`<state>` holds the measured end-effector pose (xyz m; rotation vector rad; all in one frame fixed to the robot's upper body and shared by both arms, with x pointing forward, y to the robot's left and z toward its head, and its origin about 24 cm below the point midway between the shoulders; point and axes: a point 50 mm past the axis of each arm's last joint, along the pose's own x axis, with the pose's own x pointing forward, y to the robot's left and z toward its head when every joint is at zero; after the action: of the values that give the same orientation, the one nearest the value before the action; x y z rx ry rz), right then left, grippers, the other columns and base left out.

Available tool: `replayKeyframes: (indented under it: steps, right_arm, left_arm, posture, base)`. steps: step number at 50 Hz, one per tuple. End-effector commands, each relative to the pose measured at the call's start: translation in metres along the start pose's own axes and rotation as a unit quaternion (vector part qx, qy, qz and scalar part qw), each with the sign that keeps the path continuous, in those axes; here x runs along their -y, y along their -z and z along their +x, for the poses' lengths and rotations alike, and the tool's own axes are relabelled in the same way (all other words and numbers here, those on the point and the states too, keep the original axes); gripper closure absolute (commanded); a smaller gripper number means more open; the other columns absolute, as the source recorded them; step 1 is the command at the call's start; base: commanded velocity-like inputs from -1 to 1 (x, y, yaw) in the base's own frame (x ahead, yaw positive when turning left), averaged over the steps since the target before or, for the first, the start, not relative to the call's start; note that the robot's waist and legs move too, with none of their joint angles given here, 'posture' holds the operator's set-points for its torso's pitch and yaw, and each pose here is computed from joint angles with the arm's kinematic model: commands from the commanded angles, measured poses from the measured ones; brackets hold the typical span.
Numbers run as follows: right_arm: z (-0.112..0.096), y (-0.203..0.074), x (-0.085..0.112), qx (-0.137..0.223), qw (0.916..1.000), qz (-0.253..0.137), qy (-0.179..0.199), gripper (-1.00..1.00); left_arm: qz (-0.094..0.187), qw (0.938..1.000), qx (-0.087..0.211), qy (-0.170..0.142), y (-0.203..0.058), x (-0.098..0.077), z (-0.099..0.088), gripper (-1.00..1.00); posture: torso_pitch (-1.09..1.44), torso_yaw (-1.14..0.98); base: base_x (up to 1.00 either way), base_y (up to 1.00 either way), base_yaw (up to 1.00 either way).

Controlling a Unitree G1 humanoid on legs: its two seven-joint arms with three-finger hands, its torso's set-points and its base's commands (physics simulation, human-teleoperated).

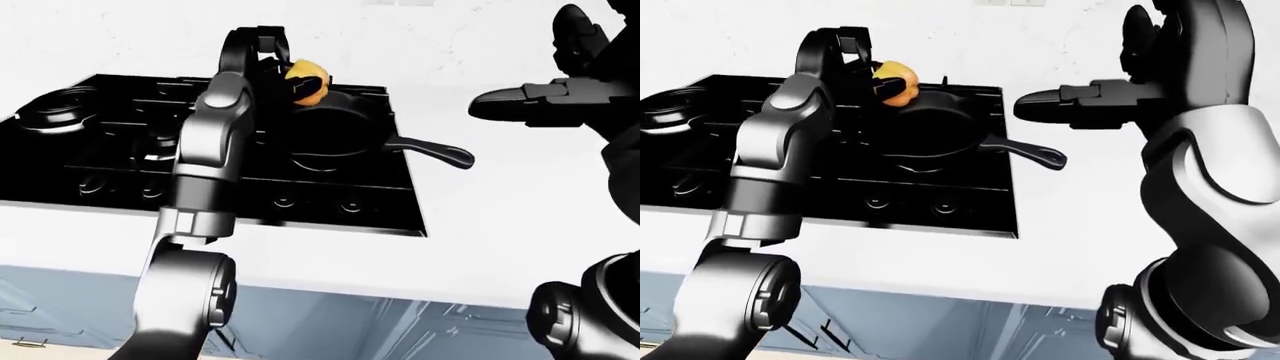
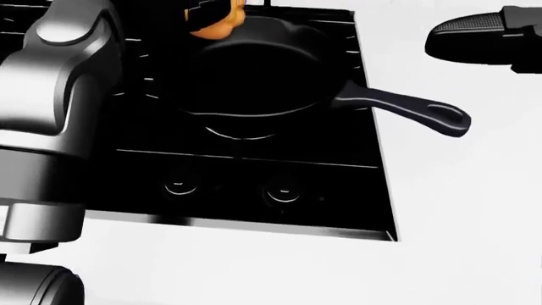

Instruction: Pick the bell pepper from the plate and place it in the pan.

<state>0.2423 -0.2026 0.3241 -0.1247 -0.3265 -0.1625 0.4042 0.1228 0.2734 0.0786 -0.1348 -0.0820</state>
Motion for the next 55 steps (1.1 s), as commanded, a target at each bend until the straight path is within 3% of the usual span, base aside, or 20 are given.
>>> replayKeyframes:
  steps: [1, 22, 55]
  right_arm:
    - [-0.0019, -0.0124, 0.0021, 0.037, 0.9993, 0.003, 0.007, -1.00]
    - [-0.0018, -0.0118, 0.0015, 0.037, 0.9993, 0.002, 0.006, -1.00]
    - [-0.0015, -0.0133, 0.0022, 0.038, 0.9992, 0.001, 0.009, -1.00]
  left_arm:
    - [-0.003, 0.9974, 0.073, -0.002, -0.0352, -0.0019, -0.0036, 1.00]
    - [-0.004, 0.9975, 0.071, -0.002, -0.0334, -0.0025, -0.0039, 1.00]
    - [-0.004, 0.9969, 0.078, 0.010, -0.0383, 0.0044, -0.0088, 1.00]
  posture:
    - [0.00, 0.00]
    - [0.00, 0.00]
    - [0.00, 0.00]
  base:
    - [0.20, 0.00, 0.00]
    - [0.23, 0.00, 0.00]
    - [-0.04, 0.00, 0.00]
